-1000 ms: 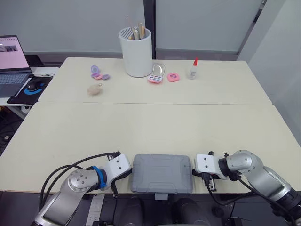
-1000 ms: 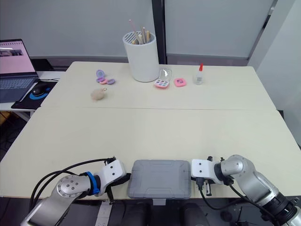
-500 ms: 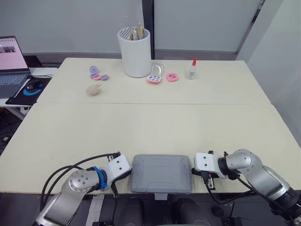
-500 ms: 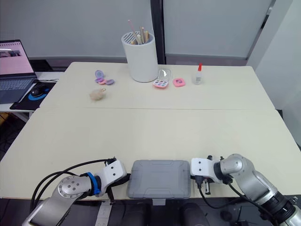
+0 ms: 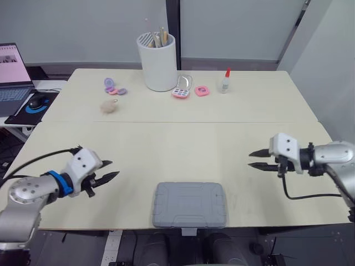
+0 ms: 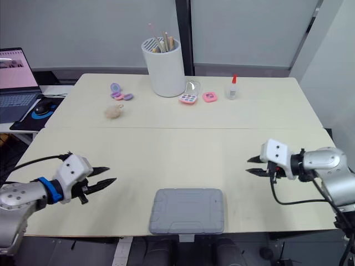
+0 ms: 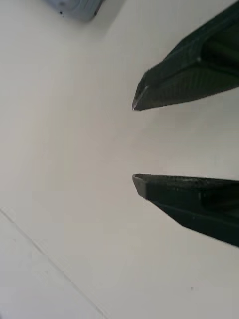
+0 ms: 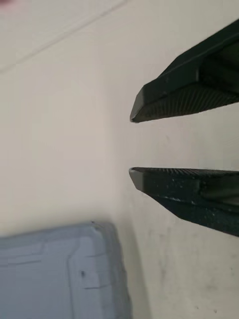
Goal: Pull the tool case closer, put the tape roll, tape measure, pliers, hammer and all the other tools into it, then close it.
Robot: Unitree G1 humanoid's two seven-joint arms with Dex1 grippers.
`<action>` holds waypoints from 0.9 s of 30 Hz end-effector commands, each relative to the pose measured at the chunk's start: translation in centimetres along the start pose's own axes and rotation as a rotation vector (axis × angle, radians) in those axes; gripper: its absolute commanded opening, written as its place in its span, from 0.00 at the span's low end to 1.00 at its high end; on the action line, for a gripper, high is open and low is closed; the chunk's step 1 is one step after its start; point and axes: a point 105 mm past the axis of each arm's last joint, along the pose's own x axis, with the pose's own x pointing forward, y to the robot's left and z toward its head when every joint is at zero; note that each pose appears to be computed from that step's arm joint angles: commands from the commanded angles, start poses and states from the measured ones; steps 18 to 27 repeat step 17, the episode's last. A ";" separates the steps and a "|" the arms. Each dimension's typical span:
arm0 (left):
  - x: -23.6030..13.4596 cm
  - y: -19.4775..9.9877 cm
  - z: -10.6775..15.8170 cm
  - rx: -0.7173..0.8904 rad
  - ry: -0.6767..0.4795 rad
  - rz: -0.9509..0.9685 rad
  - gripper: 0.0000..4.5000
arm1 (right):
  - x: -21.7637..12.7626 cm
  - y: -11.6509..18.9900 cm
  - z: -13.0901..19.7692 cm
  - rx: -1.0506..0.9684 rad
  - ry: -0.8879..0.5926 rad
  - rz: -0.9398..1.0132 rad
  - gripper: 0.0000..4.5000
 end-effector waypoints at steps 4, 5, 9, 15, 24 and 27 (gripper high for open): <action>-0.8 2.4 1.8 -0.030 -0.076 0.039 0.93 | -1.8 -2.5 1.4 -0.002 -0.058 -0.139 0.74; -0.7 2.4 1.8 -0.030 -0.075 0.038 1.00 | -1.8 -2.6 1.3 0.002 -0.056 -0.147 0.80; -0.2 3.6 1.8 -0.014 -0.076 0.100 1.00 | -1.4 -2.7 0.7 0.015 -0.057 -0.181 0.99; 0.5 4.9 1.6 0.012 -0.049 0.166 1.00 | -1.3 -3.3 0.5 0.012 -0.047 -0.235 0.99; 0.5 5.2 1.2 0.025 -0.032 0.177 1.00 | -1.3 -3.6 0.4 0.011 -0.045 -0.243 0.99; 0.5 5.2 1.2 0.025 -0.032 0.177 1.00 | -1.3 -3.6 0.4 0.011 -0.045 -0.243 0.99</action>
